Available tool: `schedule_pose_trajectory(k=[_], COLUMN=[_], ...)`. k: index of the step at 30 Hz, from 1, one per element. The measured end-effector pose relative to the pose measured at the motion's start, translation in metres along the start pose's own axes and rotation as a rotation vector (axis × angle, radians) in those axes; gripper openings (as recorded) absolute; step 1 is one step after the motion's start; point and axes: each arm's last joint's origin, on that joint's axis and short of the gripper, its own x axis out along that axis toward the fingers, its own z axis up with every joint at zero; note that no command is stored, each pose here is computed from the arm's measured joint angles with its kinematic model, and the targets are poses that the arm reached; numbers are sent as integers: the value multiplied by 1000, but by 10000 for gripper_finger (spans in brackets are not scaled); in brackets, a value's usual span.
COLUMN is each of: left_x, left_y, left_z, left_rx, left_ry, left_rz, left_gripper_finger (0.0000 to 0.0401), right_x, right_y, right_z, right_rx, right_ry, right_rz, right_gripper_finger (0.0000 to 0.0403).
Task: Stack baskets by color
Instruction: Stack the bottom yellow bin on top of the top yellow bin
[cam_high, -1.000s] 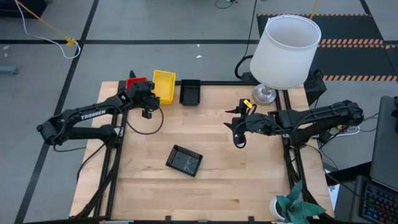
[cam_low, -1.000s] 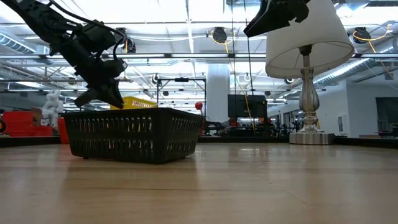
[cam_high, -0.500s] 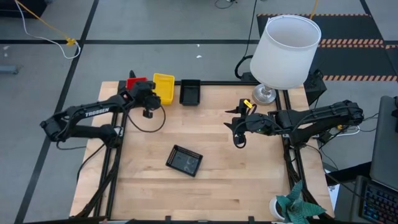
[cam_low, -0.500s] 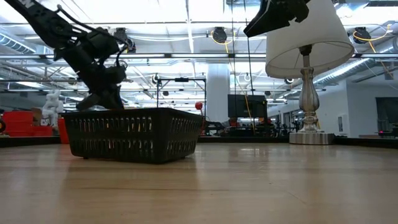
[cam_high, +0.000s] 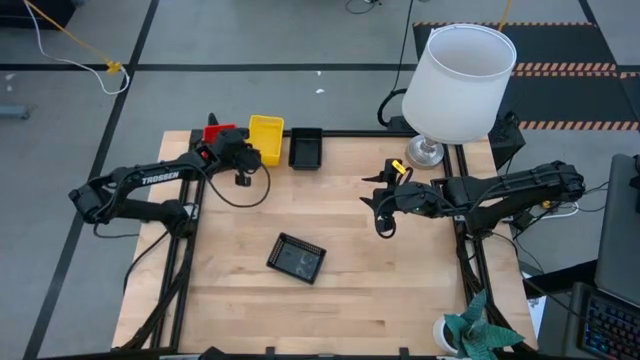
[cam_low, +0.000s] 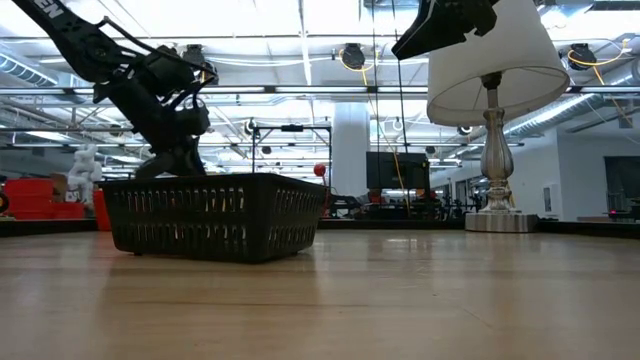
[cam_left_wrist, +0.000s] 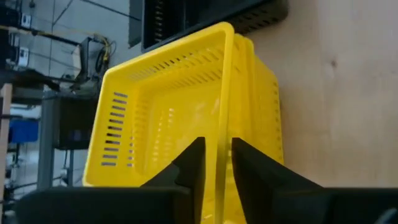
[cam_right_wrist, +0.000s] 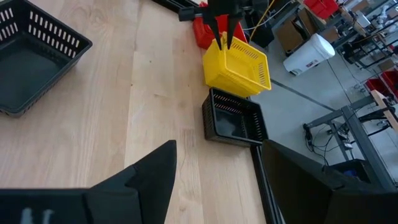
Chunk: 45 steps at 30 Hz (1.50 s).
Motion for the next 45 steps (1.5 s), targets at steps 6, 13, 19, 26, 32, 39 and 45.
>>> schedule_pose_trajectory(k=[6,13,19,26,32,39,45], left_x=[0,-1,-6,-15,-15,-20,-31], left_y=[0,-1,-2,0,-2,11,21], left_z=[0,1,5,6,4,11,23], left_rx=[-59,-104,-137,-290,-310,-436,-516], left_ry=[15,25,51,40,57,64,69], left_rz=[7,17,56,75,59,128,67], left_gripper_finger=[121,138,136,137,151,156,111], right_x=[0,0,0,0,0,0,0], right_y=[0,0,0,0,0,0,0], right_z=[0,0,0,0,0,0,0], right_rx=[0,0,0,0,0,0,-1], right_ry=[0,0,0,0,0,0,0], right_rz=[0,0,0,0,0,0,0], right_gripper_finger=[228,228,228,228,228,228,228])
